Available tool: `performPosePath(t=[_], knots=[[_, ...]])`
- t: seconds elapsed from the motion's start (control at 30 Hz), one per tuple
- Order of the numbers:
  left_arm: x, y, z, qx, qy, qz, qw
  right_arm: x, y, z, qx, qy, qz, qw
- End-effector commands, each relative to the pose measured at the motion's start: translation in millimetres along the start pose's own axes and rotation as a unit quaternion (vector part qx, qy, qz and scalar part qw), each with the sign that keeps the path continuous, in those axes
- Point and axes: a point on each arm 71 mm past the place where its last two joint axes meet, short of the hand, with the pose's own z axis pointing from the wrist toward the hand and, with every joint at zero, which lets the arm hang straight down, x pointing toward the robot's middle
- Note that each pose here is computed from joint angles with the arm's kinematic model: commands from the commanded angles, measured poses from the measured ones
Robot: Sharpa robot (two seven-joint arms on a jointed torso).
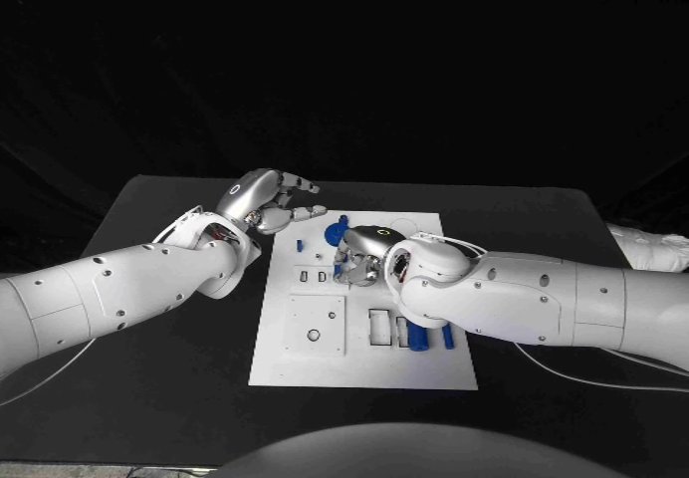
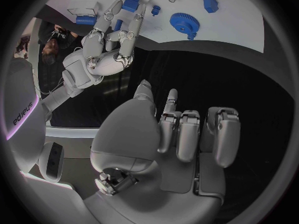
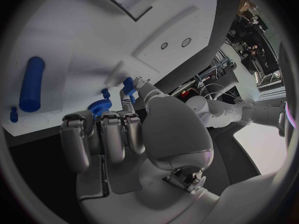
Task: Assemble the parts on the task board
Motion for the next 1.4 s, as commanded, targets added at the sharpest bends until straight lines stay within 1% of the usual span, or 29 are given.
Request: performPosePath(t=[0.03, 0.67, 1.0, 1.17, 1.23, 1.37, 1.4], knots=[[0.1, -2.1, 0.9, 0.006, -0.001, 0.001, 1.0, 2.1, 1, 0.3, -0.001, 0.011, -0.011, 1.0], [-0.2, -1.7, 0.7, 0.006, -0.002, 0.002, 1.0, 4.1, 0, 0.8, -0.001, 0.025, -0.009, 1.0], [-0.2, -1.8, 0.6, 0.006, -0.002, 0.002, 1.0, 3.7, 0, -0.3, -0.005, 0.023, -0.01, 1.0], [-0.1, -1.9, 0.6, 0.006, -0.001, 0.001, 1.0, 2.0, 0, -1.9, -0.009, 0.012, -0.008, 1.0], [0.0, -2.2, 0.7, 0.006, -0.001, 0.001, 1.0, 0.3, -1, -3.3, -0.012, 0.001, -0.004, 1.0], [-0.1, -2.9, 0.1, 0.005, 0.0, -0.002, 1.0, -6.3, -2, -7.6, -0.024, -0.034, 0.015, 0.999], [-0.5, -2.9, -0.4, 0.004, 0.001, -0.004, 1.0, -11.0, -3, -9.5, -0.031, -0.051, 0.024, 0.998]])
